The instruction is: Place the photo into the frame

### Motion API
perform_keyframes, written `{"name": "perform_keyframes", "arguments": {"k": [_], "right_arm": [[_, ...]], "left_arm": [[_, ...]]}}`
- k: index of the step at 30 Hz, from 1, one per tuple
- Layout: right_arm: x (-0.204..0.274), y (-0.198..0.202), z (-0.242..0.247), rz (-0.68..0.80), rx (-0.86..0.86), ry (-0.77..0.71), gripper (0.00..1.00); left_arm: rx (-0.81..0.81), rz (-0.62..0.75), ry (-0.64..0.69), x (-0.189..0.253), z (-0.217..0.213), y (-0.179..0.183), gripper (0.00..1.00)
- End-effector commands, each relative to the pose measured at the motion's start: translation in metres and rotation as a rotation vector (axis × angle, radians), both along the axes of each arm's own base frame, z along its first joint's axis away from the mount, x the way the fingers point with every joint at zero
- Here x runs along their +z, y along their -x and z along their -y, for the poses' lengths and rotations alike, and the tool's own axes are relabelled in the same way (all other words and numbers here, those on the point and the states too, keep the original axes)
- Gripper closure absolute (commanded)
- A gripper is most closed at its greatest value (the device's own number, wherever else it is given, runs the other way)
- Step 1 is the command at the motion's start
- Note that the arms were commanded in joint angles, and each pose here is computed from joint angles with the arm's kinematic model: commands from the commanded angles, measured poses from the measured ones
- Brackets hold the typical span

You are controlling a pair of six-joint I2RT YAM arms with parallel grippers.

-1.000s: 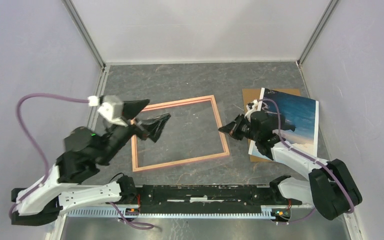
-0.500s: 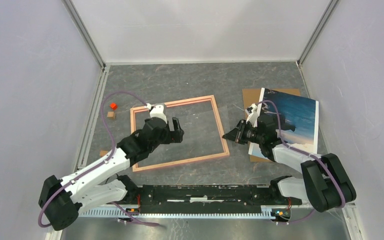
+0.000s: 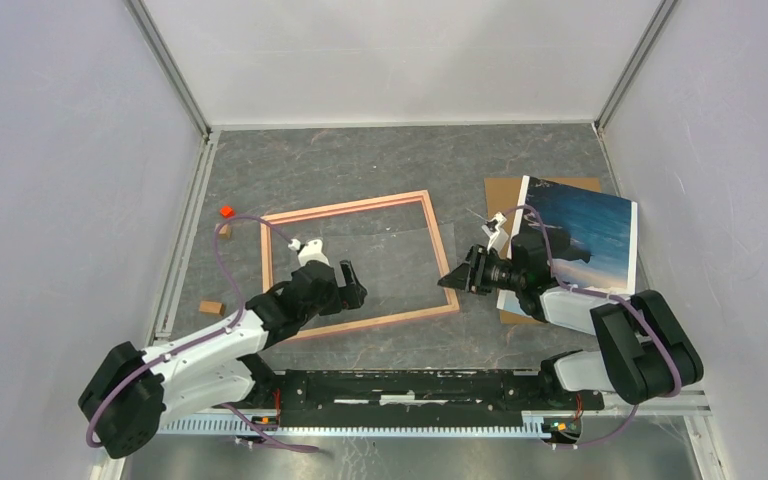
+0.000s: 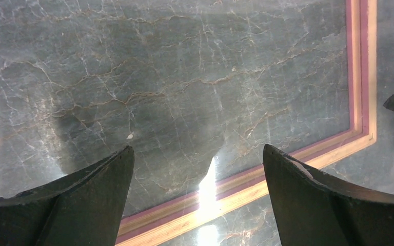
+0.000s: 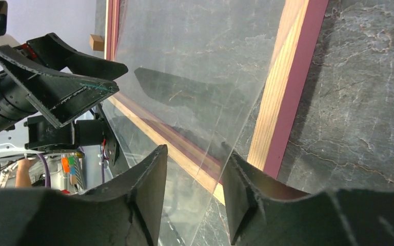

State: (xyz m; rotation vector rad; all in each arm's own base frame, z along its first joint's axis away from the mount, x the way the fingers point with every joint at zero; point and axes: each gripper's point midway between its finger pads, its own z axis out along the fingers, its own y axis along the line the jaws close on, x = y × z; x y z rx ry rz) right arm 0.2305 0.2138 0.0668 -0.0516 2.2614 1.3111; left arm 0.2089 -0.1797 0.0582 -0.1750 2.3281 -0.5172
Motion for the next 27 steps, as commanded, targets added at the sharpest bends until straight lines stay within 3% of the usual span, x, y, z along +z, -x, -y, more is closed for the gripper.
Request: {"name": "perform_keyframes", "arguments": {"k": [1,9,17,23,27], "right_arm": [[0.012,-0.001,-0.005,0.049,0.015,-0.056,0.46],[0.022,0.006,-0.017,-0.012,-0.015,-0.173,0.32],[0.023,0.005,-0.033,-0.057,-0.078,-0.229,0.29],[0.002,-0.001,-0.037,-0.083,-0.12,-0.155,0.35],[0.004,0.001,-0.054,-0.078,-0.08,-0.18,0.33]], "left_arm": [[0.041,0.013,0.09,0.008,0.012,-0.009,0.0],[0.019,-0.014,0.101,-0.001,0.018,-0.005,0.0],[-0.011,-0.037,0.119,-0.008,0.024,-0.001,0.0],[-0.051,0.006,0.116,0.009,0.029,-0.006,0.0],[-0.084,0.047,0.122,0.028,0.034,-0.01,0.0]]}}
